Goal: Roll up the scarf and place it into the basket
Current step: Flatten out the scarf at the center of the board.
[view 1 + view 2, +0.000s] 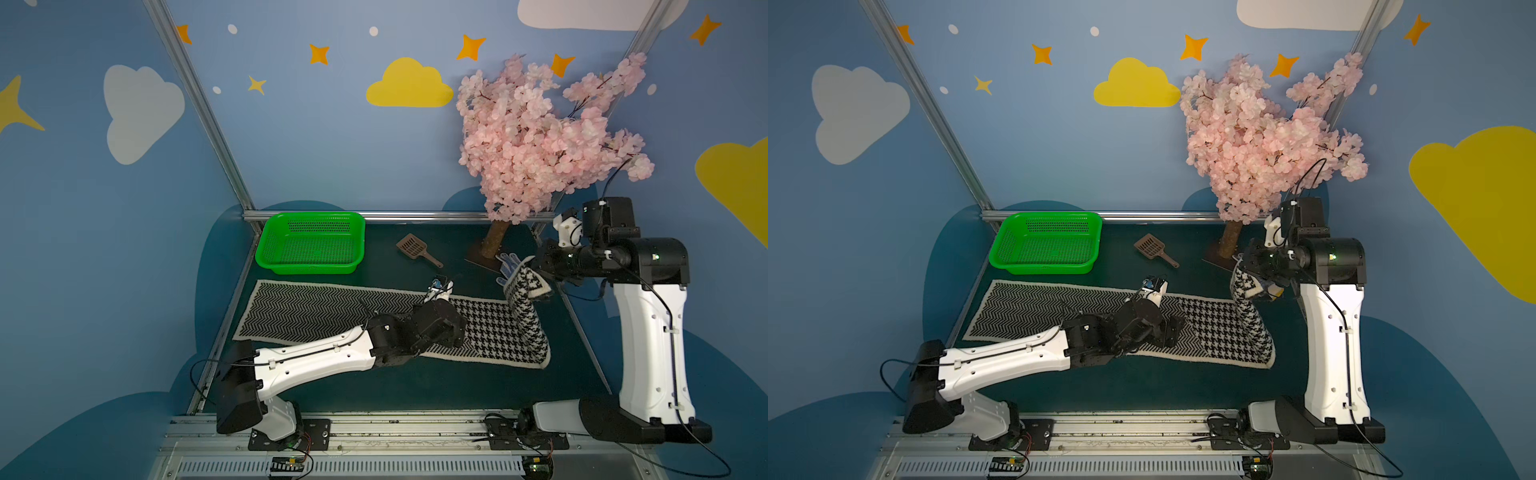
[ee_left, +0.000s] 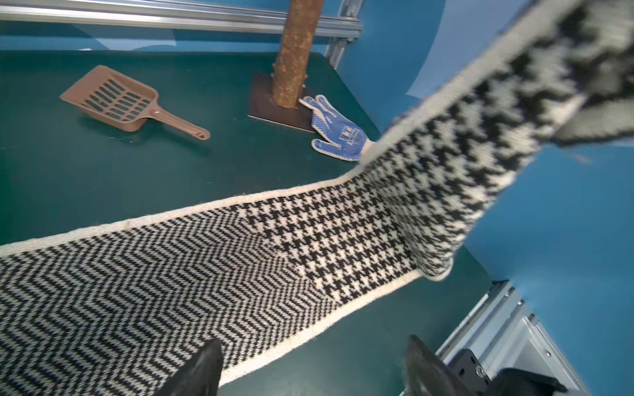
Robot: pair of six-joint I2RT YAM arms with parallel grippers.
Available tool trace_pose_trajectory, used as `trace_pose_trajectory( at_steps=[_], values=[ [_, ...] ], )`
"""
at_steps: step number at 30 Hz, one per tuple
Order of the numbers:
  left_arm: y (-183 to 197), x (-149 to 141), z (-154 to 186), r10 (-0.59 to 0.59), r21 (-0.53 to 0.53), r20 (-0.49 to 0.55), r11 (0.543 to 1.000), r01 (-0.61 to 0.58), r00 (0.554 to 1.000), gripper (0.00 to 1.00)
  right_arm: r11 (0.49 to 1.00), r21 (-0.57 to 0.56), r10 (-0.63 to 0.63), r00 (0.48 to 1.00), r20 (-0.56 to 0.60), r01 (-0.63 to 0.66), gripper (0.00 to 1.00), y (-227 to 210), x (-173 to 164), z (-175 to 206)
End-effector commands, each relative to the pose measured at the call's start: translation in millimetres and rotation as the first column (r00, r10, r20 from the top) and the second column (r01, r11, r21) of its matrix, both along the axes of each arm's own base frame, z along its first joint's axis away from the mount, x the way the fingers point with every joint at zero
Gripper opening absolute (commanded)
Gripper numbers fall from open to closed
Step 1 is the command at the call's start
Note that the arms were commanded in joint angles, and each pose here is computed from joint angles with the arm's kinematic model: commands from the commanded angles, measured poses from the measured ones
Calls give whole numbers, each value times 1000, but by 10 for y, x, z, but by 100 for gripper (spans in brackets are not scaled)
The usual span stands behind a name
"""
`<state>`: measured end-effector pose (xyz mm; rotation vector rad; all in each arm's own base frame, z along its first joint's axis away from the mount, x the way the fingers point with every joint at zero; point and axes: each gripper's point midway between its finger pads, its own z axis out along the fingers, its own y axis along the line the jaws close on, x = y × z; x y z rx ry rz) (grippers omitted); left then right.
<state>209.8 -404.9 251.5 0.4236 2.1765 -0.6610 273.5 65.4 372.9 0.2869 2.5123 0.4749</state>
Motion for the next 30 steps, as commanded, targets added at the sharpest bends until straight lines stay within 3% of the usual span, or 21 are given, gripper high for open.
trace_pose_trajectory(
  at_steps=[1,10,18,23,30],
  values=[
    [-221,-73,168,4,-18,80,1000,-2,997,83,997,71,-25,1000,4,25,0,126,61,36],
    [-848,-341,337,50,-67,265,997,-34,963,84,948,314,-51,999,11,45,0,449,105,43],
    [-1247,-337,319,61,-118,290,993,-27,955,84,909,416,-22,1000,15,13,0,603,128,140],
    [-1347,-224,254,113,-128,317,989,-75,942,84,893,449,-7,1000,25,-5,0,650,90,189],
    [-1382,155,139,192,-158,309,976,-149,932,83,876,482,11,999,49,-33,0,683,-22,274]
  ],
)
